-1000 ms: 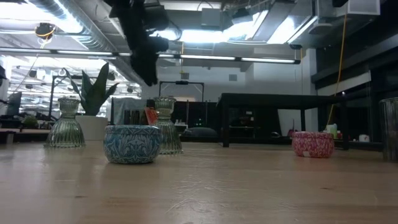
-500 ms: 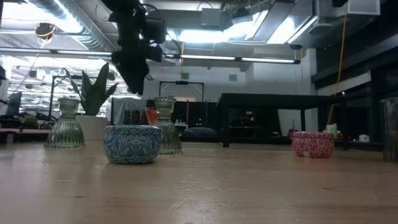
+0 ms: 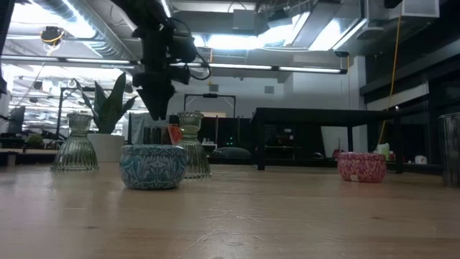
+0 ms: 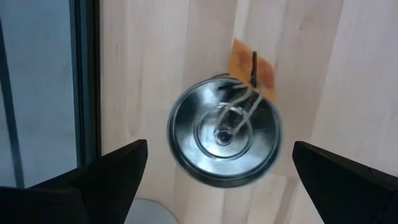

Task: Pick & Place candle stick holders
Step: Put the top silver scented candle on the shelf

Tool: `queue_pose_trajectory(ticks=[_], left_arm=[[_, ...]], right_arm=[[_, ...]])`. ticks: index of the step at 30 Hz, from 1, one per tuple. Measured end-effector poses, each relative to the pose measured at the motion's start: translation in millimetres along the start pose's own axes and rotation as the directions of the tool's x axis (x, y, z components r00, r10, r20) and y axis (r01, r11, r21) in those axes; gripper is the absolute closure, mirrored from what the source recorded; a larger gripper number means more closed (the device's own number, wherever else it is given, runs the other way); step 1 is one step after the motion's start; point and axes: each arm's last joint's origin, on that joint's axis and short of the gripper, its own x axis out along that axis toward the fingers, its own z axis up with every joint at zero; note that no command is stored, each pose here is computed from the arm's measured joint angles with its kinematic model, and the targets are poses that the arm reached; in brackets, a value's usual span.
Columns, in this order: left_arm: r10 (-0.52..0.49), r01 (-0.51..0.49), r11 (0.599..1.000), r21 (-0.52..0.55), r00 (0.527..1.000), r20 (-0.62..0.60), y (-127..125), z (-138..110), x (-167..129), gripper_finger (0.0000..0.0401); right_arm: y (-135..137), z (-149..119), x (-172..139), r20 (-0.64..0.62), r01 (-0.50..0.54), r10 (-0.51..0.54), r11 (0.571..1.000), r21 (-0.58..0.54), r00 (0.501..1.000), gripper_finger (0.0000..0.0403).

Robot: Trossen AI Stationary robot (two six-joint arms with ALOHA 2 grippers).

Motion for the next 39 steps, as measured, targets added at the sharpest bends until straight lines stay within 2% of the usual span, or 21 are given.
queue_pose_trajectory(ticks=[20, 39], left_arm=[[-0.055, 0.056, 0.998, 0.018, 0.997, -0.048, 0.6, 5.5, 23.0, 0.0001], [-0.051, 0.052, 0.999, 0.012, 0.998, -0.044, 1.9, 3.8, 25.9, 0.0001]], right_arm=[[0.0, 0.0, 0.0, 0.000, 0.000, 0.000, 1.000, 0.000, 1.000, 0.0396], [0.0, 0.0, 0.0, 0.000, 0.000, 0.000, 1.000, 0.000, 1.000, 0.0396]])
